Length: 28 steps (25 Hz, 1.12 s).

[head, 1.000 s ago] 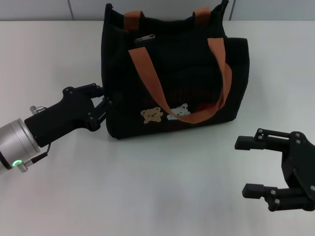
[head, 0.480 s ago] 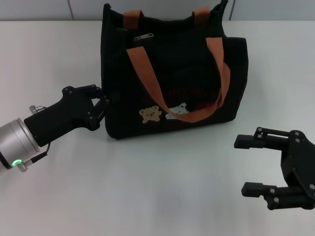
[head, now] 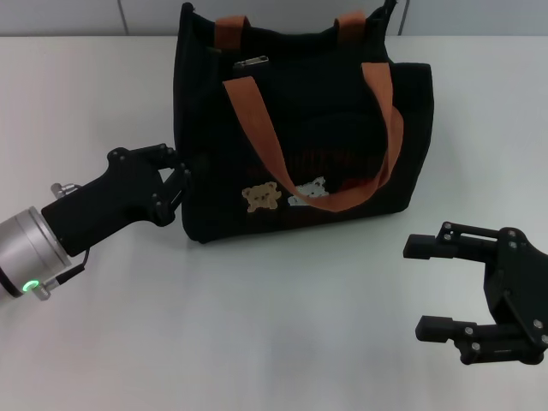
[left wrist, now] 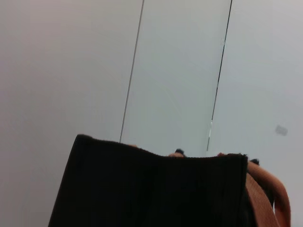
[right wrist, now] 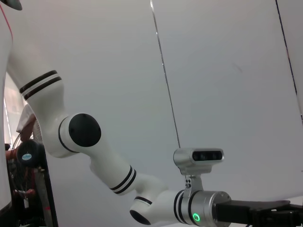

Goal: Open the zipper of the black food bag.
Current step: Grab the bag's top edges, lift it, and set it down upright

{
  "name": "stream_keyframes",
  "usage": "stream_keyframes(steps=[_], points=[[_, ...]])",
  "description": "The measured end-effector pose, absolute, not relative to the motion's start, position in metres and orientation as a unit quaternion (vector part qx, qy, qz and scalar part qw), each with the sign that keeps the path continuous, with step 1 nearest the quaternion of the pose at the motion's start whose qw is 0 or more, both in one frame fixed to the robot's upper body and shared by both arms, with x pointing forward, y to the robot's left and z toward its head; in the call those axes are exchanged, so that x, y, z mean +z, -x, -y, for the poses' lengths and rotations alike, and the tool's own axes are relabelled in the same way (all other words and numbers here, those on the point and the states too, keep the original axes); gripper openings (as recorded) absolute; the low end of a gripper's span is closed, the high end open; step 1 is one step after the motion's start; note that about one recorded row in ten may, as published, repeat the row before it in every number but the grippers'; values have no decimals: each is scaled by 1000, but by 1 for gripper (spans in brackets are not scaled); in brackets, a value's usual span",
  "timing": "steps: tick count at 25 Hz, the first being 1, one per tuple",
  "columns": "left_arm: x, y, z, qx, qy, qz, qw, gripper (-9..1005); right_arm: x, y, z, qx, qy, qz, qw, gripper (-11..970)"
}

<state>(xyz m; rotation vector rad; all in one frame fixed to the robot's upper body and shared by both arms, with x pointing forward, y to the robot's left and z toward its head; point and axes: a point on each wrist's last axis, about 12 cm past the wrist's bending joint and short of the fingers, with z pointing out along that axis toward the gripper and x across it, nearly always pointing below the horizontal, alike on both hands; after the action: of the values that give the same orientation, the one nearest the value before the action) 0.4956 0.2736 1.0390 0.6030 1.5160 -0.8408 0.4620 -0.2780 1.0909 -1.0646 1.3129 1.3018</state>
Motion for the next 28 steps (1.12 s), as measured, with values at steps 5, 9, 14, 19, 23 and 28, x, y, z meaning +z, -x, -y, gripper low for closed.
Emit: stream_keyframes(steps=[5,9,14,19,23,28], points=[[1038,-491,-276,-363,-256,-652,614,100,1091,-462,277,535,436,-538,483,773],[1038,-491,-276,-363,-257,-652,614,100,1090,-462,276,536,436,-538,483,773],[1038,-490,-276,-362,-260,-651,615,99,1090,-462,275,535,434,-539,485,773],[1038,-490,-275,-362,-261,-651,614,98,1090,-463,275,533,430,-540,489,773],[1038,-490,-277,-360,-258,-651,616,98,1090,-463,276,530,426,-541,495,773],[1040,-491,-284,-348,-260,-651,622,98,1090,-464,277,529,425,-542,496,773]])
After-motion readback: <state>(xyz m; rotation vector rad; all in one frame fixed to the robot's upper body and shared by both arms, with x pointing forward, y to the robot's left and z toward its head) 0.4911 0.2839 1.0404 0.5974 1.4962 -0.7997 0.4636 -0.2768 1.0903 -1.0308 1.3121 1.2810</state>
